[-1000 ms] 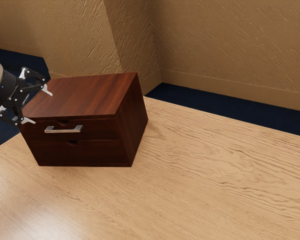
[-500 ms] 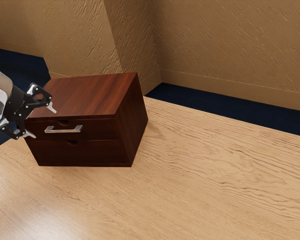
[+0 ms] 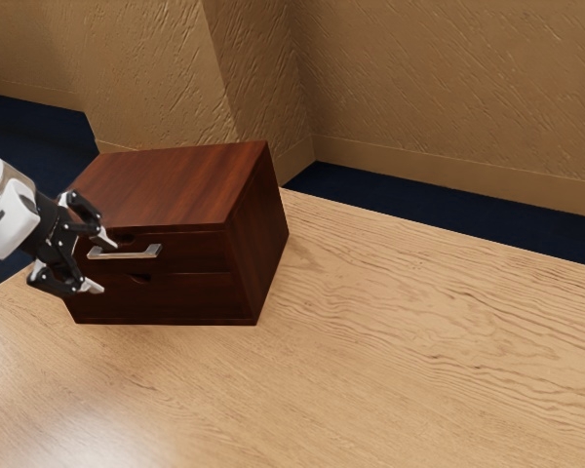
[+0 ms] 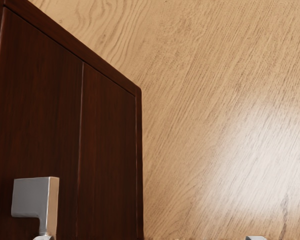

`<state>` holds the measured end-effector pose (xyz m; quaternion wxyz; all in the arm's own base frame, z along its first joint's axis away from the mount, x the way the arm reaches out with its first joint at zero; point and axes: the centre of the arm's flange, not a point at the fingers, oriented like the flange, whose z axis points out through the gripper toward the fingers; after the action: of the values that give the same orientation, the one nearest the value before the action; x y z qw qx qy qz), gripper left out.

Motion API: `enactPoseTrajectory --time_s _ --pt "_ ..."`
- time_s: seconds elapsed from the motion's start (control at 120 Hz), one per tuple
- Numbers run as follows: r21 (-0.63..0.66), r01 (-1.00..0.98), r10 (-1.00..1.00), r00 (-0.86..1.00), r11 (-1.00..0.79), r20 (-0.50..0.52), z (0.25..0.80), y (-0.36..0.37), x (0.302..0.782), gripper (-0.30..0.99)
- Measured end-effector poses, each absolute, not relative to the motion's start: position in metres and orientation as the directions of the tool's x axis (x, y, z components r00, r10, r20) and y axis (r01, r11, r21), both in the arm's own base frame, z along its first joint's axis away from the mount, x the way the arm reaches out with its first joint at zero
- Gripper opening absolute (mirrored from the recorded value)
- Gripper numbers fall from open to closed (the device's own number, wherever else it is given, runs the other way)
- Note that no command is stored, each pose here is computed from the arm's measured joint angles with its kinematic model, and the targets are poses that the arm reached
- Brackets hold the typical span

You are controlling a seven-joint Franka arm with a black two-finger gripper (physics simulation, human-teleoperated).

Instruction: Pull the drawer handle with one arm to open the drawer

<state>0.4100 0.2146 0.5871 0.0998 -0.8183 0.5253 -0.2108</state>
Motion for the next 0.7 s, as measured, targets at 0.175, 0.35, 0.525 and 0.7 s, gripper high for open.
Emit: enactPoseTrajectory --time_s 0.175,0.35,0.525,0.7 --pt "-0.382 -0.788 -0.875 0.414 -0.483 0.25 0.593 0.22 0.432 0.37" --pt "-0.347 -0.775 -0.848 0.463 -0.529 0.257 0.579 0.226 0.454 0.34" --pt "-0.319 -0.758 -0.822 0.506 -0.569 0.263 0.566 0.234 0.467 0.29" --pt "-0.302 -0.747 -0.804 0.533 -0.593 0.262 0.559 0.233 0.454 0.1"
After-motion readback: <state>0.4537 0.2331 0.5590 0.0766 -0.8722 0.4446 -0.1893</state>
